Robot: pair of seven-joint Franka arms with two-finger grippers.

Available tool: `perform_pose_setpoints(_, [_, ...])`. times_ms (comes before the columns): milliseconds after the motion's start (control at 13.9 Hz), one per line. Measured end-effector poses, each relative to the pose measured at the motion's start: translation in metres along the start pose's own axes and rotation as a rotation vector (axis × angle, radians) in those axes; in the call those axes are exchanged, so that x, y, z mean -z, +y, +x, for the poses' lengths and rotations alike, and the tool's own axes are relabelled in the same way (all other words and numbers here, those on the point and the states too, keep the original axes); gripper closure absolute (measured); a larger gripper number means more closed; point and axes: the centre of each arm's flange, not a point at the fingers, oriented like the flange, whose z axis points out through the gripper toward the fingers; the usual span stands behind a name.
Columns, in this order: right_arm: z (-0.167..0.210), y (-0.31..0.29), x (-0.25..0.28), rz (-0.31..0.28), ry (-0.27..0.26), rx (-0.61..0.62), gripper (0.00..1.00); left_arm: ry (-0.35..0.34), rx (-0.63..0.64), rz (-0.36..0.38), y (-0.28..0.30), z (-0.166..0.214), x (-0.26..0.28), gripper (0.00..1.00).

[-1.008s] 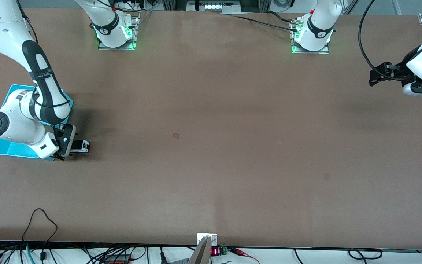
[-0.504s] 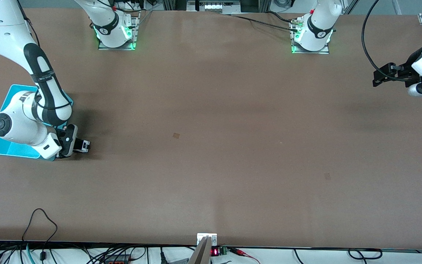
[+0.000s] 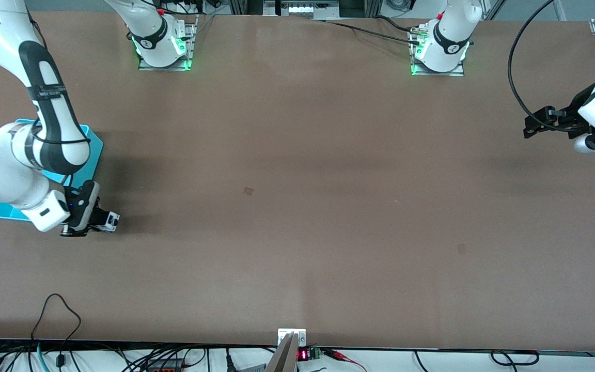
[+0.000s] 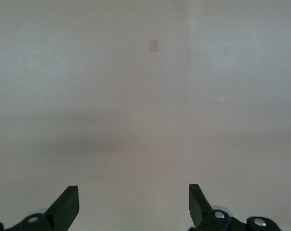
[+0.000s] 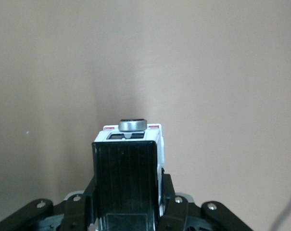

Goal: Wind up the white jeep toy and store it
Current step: 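Lift the jeep with the right gripper and move it over the bin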

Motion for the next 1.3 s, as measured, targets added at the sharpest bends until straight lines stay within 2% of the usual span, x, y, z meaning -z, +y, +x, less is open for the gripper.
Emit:
perform_pose_setpoints(144, [-0.001,0.005,0.025,-0.02,0.003,-0.085,0.48,0.008,-0.001,0.0,0.001,0.001,0.001,0.0])
perform_pose_setpoints(288, [-0.012,0.003,0.05,-0.012,-0.006,-0.211,0.48,0.012,-0.003,0.0,0.002,0.0,0.003,0.0])
perform_pose_setpoints(504, [-0.054,-0.005,0.085,0.015,-0.038,-0.449,0.48,0.018,-0.009,0.0,0.005,0.0,0.007,0.0])
perform_pose_setpoints(648, [-0.09,-0.011,0.098,0.012,-0.061,-0.592,0.48,0.012,-0.025,0.0,0.014,0.0,0.005,0.0])
perform_pose_setpoints(936, [-0.157,-0.03,0.095,0.014,-0.112,-0.903,0.48,-0.001,-0.075,0.003,0.042,0.003,-0.001,0.0])
perform_pose_setpoints(1295, [-0.183,-0.061,0.061,0.073,-0.171,-1.233,0.48,0.001,-0.102,0.004,0.057,0.003,-0.001,0.0])
